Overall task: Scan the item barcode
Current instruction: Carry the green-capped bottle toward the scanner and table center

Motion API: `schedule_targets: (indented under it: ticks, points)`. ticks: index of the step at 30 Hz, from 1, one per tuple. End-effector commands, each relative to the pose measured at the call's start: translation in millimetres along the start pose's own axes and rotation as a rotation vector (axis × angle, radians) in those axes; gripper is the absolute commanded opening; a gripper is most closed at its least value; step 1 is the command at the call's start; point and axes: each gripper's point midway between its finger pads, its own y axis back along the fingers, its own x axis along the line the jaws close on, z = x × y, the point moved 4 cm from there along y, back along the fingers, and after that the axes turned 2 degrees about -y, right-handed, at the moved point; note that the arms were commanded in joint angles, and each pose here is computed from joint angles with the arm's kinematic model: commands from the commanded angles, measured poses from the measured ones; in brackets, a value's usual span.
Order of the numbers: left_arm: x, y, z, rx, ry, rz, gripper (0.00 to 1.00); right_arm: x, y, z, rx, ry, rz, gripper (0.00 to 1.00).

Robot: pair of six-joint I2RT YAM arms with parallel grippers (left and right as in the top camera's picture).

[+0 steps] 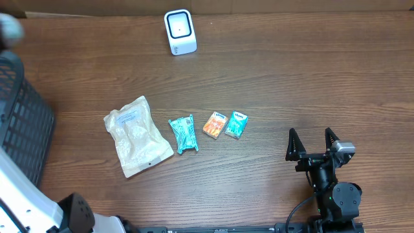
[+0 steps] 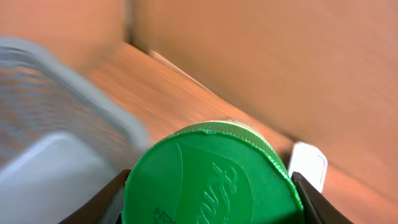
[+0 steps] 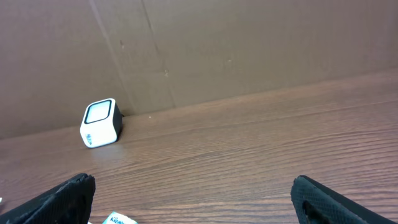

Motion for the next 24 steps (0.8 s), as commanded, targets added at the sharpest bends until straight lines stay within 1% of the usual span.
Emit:
schedule_targets:
  ticks: [1,6,10,17,21,24]
  points:
    - [-38.0,-11.5,-16.3,0.074,-0.034,-0.098,0.42,-1.1,0.0,-1.0,-0.009,-0.002,-0.003,1.0]
    - [-93.2,-30.7,-53.6,0.209,-0.128,-0.208,0.42,-1.1,0.0,-1.0,-0.009,-0.002,-0.003,1.0]
    - [-134.1,-52.3,-96.1,0.348,-0.21,-0.274,0.4,-1.1,0.0,-1.0,-0.009,-0.002,-0.003,1.0]
    - [-201.3,-98.7,-194.7,0.591,-0.369,-0.354,0.4,-1.1,0.0,-1.0,-0.009,-0.002,-0.003,1.0]
    - [-235.8,-117.3,-244.9,0.683,-0.43,-0.384,0.4,-1.1,0.0,-1.0,-0.009,-0.002,-0.003,1.0]
    - [-263.3,-123.4,-278.2,0.723,-0.491,-0.419,0.4,-1.1,0.0,-1.0,-0.009,-0.002,-0.003,1.0]
